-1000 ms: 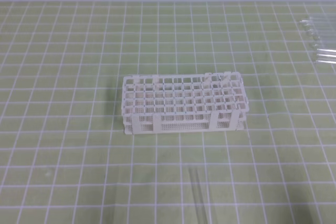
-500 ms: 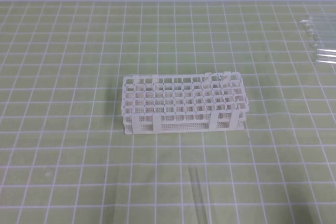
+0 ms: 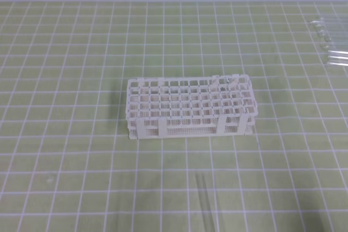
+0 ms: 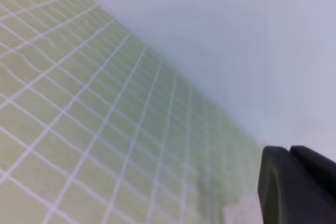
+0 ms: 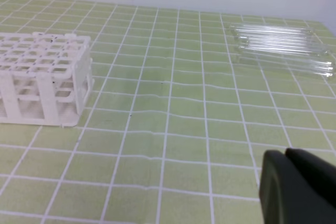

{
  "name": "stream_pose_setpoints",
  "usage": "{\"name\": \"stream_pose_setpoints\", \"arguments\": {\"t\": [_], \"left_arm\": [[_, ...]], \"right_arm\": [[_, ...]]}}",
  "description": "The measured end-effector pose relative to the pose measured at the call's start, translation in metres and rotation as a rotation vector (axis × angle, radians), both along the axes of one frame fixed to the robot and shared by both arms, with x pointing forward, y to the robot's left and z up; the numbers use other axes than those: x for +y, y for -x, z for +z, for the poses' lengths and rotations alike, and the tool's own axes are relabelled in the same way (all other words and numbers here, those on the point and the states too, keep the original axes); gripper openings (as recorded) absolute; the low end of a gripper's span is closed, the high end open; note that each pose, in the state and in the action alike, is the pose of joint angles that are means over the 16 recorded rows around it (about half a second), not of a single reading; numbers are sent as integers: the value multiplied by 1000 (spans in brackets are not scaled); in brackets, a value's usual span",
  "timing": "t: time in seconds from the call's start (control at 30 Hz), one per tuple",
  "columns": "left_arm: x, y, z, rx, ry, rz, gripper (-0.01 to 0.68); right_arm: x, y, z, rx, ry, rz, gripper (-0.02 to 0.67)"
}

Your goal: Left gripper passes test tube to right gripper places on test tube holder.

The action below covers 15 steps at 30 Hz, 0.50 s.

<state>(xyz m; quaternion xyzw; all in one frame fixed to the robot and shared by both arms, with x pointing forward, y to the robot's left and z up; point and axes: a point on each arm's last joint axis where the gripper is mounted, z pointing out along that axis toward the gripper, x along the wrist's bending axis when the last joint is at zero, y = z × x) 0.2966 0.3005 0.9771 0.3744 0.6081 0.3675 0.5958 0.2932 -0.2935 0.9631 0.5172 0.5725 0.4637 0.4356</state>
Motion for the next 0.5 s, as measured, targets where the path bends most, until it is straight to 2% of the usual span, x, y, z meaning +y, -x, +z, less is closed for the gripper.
{"name": "stream_pose_setpoints", "arguments": {"t": [0.13,0.27,0.4,0.5], "left_arm": [[1,0,5,-61,182,14,0],[3,0,10,-117,293,27,0],[3,1,15,-133,323,24,0],[1,2,23,-106,298,3,0]], "right_arm": [[0,0,0,0,0,0,-2],[0,0,0,0,0,0,-2],[0,0,0,0,0,0,-2],[0,0,0,0,0,0,-2]]}}
